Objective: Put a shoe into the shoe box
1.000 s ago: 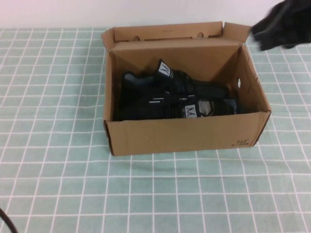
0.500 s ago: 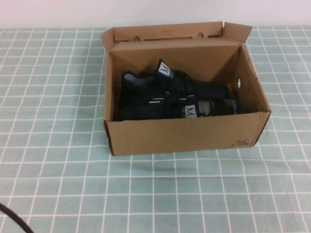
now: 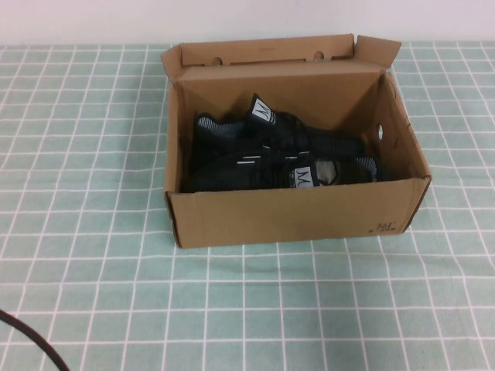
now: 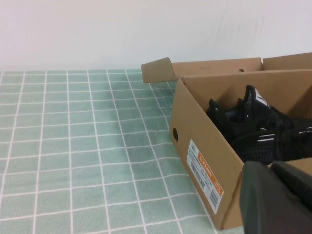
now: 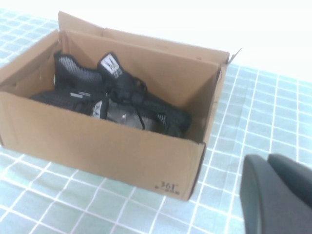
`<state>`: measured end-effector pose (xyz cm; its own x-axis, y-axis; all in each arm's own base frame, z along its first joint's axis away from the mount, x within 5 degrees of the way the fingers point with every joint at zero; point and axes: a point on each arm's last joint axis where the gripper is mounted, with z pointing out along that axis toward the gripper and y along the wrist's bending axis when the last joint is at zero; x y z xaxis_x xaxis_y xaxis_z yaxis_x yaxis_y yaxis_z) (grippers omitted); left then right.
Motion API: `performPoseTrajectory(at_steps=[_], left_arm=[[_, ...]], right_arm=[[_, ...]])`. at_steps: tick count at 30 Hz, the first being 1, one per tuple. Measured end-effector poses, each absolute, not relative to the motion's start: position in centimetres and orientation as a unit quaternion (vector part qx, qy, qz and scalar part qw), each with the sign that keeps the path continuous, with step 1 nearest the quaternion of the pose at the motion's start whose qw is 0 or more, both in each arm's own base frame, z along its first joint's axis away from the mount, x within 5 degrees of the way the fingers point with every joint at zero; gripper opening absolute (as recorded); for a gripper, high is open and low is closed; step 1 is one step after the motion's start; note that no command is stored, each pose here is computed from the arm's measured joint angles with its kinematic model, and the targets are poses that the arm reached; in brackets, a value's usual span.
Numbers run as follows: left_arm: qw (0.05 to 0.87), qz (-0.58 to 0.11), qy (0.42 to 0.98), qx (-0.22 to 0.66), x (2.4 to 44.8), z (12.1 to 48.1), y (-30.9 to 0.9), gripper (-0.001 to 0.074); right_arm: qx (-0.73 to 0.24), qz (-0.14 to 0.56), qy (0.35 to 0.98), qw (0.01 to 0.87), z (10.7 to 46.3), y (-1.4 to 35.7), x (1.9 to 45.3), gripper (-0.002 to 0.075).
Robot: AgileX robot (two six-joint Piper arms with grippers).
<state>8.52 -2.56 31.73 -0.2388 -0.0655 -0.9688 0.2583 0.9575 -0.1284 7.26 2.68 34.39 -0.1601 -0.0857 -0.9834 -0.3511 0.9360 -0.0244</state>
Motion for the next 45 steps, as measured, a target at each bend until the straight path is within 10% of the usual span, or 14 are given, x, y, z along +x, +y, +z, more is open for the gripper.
performPoseTrajectory(at_steps=[33, 45], left_arm=[[0.633, -0.110, 0.763, 0.076, 7.7, 31.3, -2.3, 0.0002], [0.657, -0.016, 0.751, 0.070, 5.8, 23.2, -0.7, 0.0002]], right_arm=[[-0.145, 0.106, 0.756, 0.629, 34.3, 2.7, 7.3, -0.0007], [-0.145, 0.106, 0.756, 0.629, 34.3, 2.7, 7.3, -0.0007]])
